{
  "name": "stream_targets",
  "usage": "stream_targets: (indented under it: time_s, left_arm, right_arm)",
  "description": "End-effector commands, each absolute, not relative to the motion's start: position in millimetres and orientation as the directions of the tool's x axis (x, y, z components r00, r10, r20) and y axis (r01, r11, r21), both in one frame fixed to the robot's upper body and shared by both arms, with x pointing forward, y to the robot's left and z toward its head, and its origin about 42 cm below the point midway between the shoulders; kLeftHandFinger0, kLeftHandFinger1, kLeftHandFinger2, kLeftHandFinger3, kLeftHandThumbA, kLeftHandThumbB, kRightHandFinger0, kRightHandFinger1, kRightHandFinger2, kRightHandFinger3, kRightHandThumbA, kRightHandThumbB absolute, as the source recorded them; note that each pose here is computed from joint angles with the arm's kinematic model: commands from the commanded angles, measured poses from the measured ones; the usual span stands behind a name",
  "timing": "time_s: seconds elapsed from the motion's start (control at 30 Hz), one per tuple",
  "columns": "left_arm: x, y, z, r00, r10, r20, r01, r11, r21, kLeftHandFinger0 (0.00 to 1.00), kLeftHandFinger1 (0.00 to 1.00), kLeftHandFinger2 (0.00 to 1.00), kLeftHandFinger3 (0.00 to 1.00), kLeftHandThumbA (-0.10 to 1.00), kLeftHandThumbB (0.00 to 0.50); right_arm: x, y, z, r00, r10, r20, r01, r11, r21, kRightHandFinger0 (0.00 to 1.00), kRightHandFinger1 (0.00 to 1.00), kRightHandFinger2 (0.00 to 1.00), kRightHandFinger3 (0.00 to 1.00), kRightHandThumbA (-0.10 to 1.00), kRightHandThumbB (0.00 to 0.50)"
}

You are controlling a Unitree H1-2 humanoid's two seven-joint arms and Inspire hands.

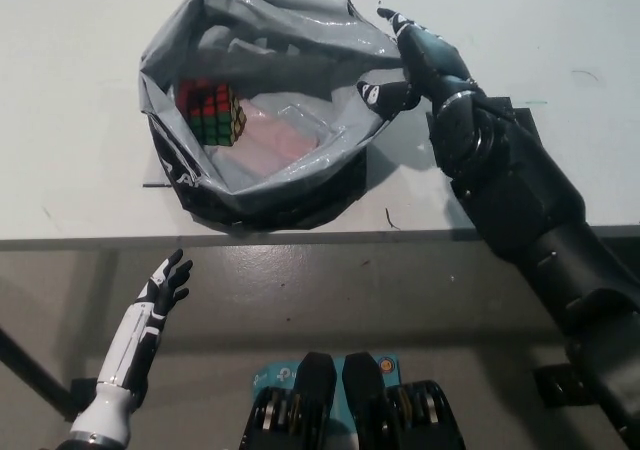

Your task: Use the right hand to pick up a rubix's cube and place it into a plastic bag and lift the bag

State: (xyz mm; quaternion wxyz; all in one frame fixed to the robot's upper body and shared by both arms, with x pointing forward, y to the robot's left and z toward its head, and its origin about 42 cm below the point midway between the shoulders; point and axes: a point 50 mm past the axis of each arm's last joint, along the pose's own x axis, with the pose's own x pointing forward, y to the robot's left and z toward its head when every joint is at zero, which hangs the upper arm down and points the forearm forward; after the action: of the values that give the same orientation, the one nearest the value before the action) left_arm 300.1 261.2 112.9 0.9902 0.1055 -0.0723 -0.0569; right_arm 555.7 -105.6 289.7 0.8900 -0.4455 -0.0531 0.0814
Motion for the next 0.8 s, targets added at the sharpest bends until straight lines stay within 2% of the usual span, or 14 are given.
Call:
stream_targets:
  time_s: [0.0, 0.17, 0.4, 0.43, 0.47, 0.5, 0.53, 0.57, 0.6, 0.63, 0.67, 0.77]
  left_arm:
    - [297.2, 261.9, 121.3, 0.971, -0.159, 0.178, 0.115, 0.966, 0.232, 1.00, 1.00, 1.00, 1.00, 1.00, 0.204]
    - [297.7, 262.0, 121.0, 0.970, -0.162, 0.184, 0.119, 0.967, 0.226, 1.00, 1.00, 1.00, 1.00, 1.00, 0.179]
    - [297.5, 261.1, 120.9, 0.970, -0.165, 0.180, 0.123, 0.967, 0.224, 1.00, 1.00, 1.00, 1.00, 1.00, 0.195]
    - [297.2, 260.9, 121.1, 0.970, -0.166, 0.178, 0.124, 0.966, 0.226, 1.00, 1.00, 1.00, 1.00, 1.00, 0.195]
    - [297.1, 260.6, 121.6, 0.970, -0.166, 0.178, 0.124, 0.966, 0.225, 1.00, 1.00, 1.00, 1.00, 1.00, 0.193]
    - [297.2, 260.1, 122.7, 0.970, -0.166, 0.179, 0.124, 0.966, 0.225, 1.00, 1.00, 1.00, 1.00, 1.00, 0.190]
    - [297.4, 260.0, 123.3, 0.970, -0.167, 0.179, 0.125, 0.966, 0.224, 1.00, 1.00, 1.00, 1.00, 1.00, 0.189]
    - [297.6, 260.0, 123.6, 0.970, -0.167, 0.179, 0.126, 0.967, 0.224, 1.00, 1.00, 1.00, 1.00, 1.00, 0.189]
    - [297.8, 260.1, 123.9, 0.969, -0.168, 0.179, 0.127, 0.967, 0.222, 1.00, 1.00, 1.00, 1.00, 1.00, 0.188]
    - [299.3, 260.1, 124.8, 0.969, -0.170, 0.182, 0.128, 0.967, 0.222, 1.00, 1.00, 1.00, 1.00, 1.00, 0.181]
    - [301.3, 260.3, 125.5, 0.968, -0.171, 0.186, 0.128, 0.967, 0.222, 1.00, 1.00, 1.00, 1.00, 1.00, 0.185]
    - [301.8, 261.2, 125.3, 0.968, -0.169, 0.187, 0.127, 0.967, 0.221, 1.00, 1.00, 1.00, 1.00, 1.00, 0.185]
  right_arm:
    - [563.4, -86.7, 326.8, 0.961, 0.198, 0.196, 0.023, 0.646, -0.763, 1.00, 1.00, 1.00, 1.00, 0.68, 0.492]
    - [567.0, -80.8, 324.4, 0.960, 0.197, 0.197, 0.022, 0.651, -0.759, 1.00, 1.00, 1.00, 1.00, 0.67, 0.499]
    - [575.2, -77.1, 331.4, 0.964, 0.179, 0.198, 0.051, 0.604, -0.795, 1.00, 1.00, 1.00, 1.00, 0.63, 0.500]
    - [576.8, -78.5, 332.7, 0.964, 0.175, 0.199, 0.056, 0.599, -0.799, 1.00, 1.00, 1.00, 1.00, 0.61, 0.500]
    - [577.7, -79.6, 334.4, 0.964, 0.172, 0.202, 0.056, 0.614, -0.788, 1.00, 1.00, 1.00, 1.00, 0.54, 0.491]
    - [579.2, -81.7, 339.1, 0.961, 0.162, 0.224, 0.068, 0.648, -0.758, 0.81, 0.98, 1.00, 1.00, 0.44, 0.483]
    - [579.7, -82.5, 341.8, 0.959, 0.152, 0.241, 0.083, 0.661, -0.746, 0.51, 0.64, 0.73, 0.96, 0.39, 0.449]
    - [580.0, -82.8, 343.3, 0.957, 0.146, 0.252, 0.093, 0.667, -0.740, 0.51, 0.64, 0.73, 0.96, 0.39, 0.449]
    - [580.1, -83.0, 345.5, 0.954, 0.133, 0.269, 0.113, 0.671, -0.733, 0.14, 0.27, 0.44, 0.71, 0.34, 0.429]
    - [579.8, -83.3, 351.7, 0.944, 0.107, 0.313, 0.157, 0.688, -0.709, 0.01, 0.04, 0.24, 0.39, 0.29, 0.387]
    - [579.3, -83.6, 358.8, 0.929, 0.084, 0.361, 0.200, 0.706, -0.680, 0.00, 0.06, 0.27, 0.31, 0.25, 0.360]
    - [578.6, -82.3, 365.6, 0.914, 0.071, 0.399, 0.226, 0.728, -0.647, 0.01, 0.15, 0.38, 0.30, 0.24, 0.329]
